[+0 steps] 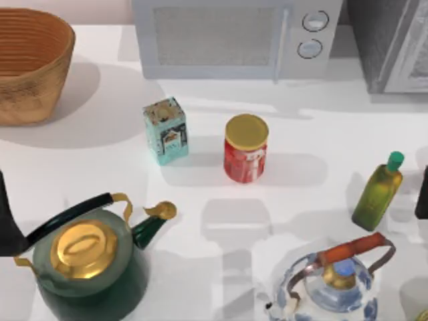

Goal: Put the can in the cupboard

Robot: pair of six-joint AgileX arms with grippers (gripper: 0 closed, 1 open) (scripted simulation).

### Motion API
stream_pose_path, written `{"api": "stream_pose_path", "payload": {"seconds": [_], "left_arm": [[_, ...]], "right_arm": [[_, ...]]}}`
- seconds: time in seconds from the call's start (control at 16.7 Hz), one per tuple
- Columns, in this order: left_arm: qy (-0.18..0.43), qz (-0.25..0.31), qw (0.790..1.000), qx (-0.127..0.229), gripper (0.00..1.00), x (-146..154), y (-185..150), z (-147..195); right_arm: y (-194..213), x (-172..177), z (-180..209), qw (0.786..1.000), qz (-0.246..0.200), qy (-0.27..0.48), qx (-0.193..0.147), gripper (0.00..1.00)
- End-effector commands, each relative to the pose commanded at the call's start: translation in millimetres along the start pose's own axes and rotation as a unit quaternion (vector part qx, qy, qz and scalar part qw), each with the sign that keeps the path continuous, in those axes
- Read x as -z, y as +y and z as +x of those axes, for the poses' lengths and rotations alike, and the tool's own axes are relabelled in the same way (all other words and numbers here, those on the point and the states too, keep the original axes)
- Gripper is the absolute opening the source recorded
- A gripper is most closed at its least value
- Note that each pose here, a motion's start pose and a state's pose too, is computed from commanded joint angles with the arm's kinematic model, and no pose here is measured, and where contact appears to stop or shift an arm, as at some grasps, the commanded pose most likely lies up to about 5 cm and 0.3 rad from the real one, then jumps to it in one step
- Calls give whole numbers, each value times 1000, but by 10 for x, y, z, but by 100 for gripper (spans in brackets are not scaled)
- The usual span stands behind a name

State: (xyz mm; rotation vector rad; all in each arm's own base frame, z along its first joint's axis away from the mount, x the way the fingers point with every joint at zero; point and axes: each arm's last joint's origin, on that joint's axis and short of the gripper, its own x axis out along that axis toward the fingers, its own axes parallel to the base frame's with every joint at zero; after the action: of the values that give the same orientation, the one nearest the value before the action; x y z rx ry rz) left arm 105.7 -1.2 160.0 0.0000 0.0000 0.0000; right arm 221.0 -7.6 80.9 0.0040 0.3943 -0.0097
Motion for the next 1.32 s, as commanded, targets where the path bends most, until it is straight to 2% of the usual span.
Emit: {"api": "stream_pose_path", "payload": {"seconds": [0.18, 0.66, 1.02, 1.32], "left_arm": [[0, 0, 1000, 0, 100, 0, 0, 0], [0, 0, 1000, 0, 100, 0, 0, 0], [0, 0, 1000, 0, 100, 0, 0, 0], [0, 0, 1000, 0, 100, 0, 0, 0]], "right_arm": [[-18, -18, 41, 1000, 0, -1, 2, 100], [-30, -21, 535, 1000, 0, 0, 0, 100], [0, 0, 600, 1000, 0, 0, 0, 100], [0, 0, 600, 1000, 0, 0, 0, 62]]}}
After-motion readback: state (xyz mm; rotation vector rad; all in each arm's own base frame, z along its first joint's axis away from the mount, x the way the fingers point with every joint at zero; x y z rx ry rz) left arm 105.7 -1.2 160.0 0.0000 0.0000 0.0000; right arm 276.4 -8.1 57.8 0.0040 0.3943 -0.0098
